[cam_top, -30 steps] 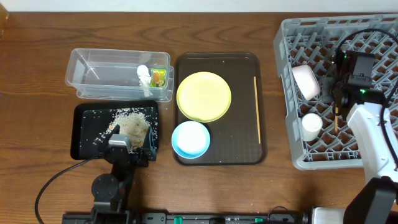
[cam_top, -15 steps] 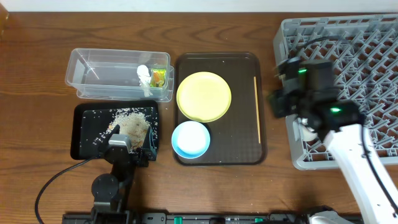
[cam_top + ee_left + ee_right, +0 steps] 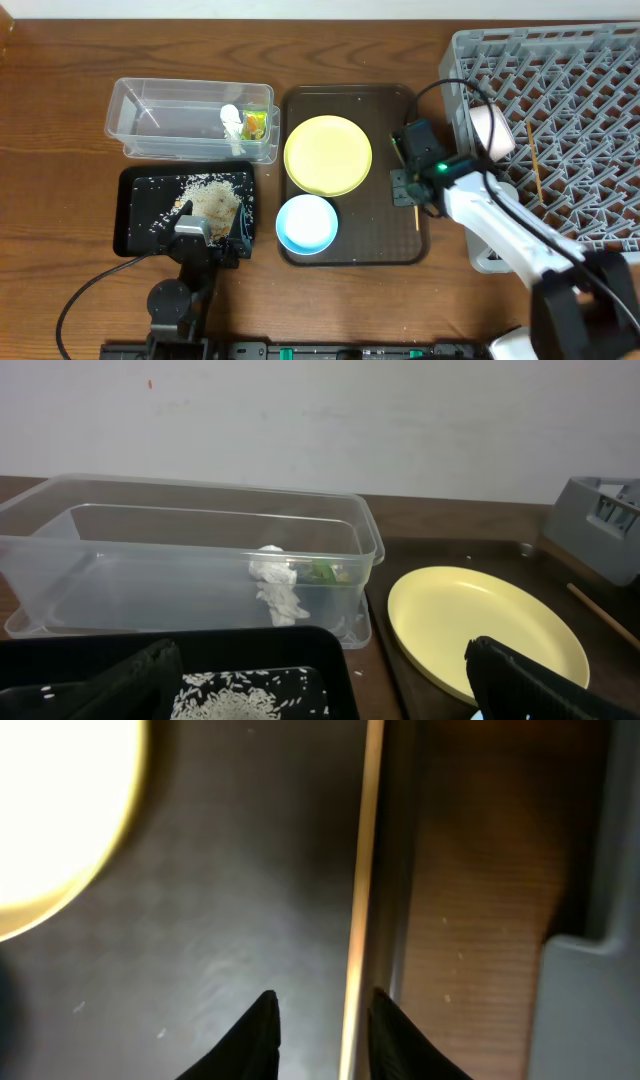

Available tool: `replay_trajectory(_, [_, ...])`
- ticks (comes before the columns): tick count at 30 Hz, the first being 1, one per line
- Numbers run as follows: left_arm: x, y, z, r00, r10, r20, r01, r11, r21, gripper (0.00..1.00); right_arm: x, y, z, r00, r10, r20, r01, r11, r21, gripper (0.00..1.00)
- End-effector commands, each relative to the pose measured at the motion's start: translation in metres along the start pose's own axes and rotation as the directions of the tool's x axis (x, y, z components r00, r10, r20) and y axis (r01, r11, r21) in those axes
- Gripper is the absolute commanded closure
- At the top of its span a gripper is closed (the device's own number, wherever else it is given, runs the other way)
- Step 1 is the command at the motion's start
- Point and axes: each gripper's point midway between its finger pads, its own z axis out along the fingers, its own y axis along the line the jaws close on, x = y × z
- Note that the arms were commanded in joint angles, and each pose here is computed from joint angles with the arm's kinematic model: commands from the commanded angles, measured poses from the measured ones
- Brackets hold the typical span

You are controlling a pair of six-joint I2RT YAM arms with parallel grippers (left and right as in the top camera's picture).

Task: Sort waste into correct bins and load items into the dishwasher rack
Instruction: 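Return the right gripper to the brown tray and grasp the other chopstick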

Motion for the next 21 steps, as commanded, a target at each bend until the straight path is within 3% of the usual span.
replay_trajectory(1, [0.008, 0.002, 0.001, 1.0, 0.007, -0.018, -0.008, 1.0, -0.006, 0.07, 0.005, -0.009, 0.023, 0.999, 0.026, -0.026, -0.024, 0.997, 0.08, 0.71])
replay_trajectory(7, [0.008, 0.002, 0.001, 1.0, 0.007, -0.018, -0.008, 1.0, -0.006, 0.07, 0.011, -0.015, 0.051, 0.997, 0.043, -0.059, -0.035, 0.991, 0.131, 0.7])
replay_trajectory(14, [0.008, 0.002, 0.001, 1.0, 0.007, -0.018, -0.008, 1.0, -0.006, 0.07, 0.017, 0.006, 0.053, 0.993, 0.05, -0.106, -0.048, 0.999, 0.017, 0.99])
replay_trajectory(21, [0.008, 0.002, 0.001, 1.0, 0.007, -0.018, -0.008, 1.0, -0.006, 0.07, -0.017, 0.009, 0.005, 1.0, -0.018, 0.017, 0.019, 0.998, -0.067, 0.99])
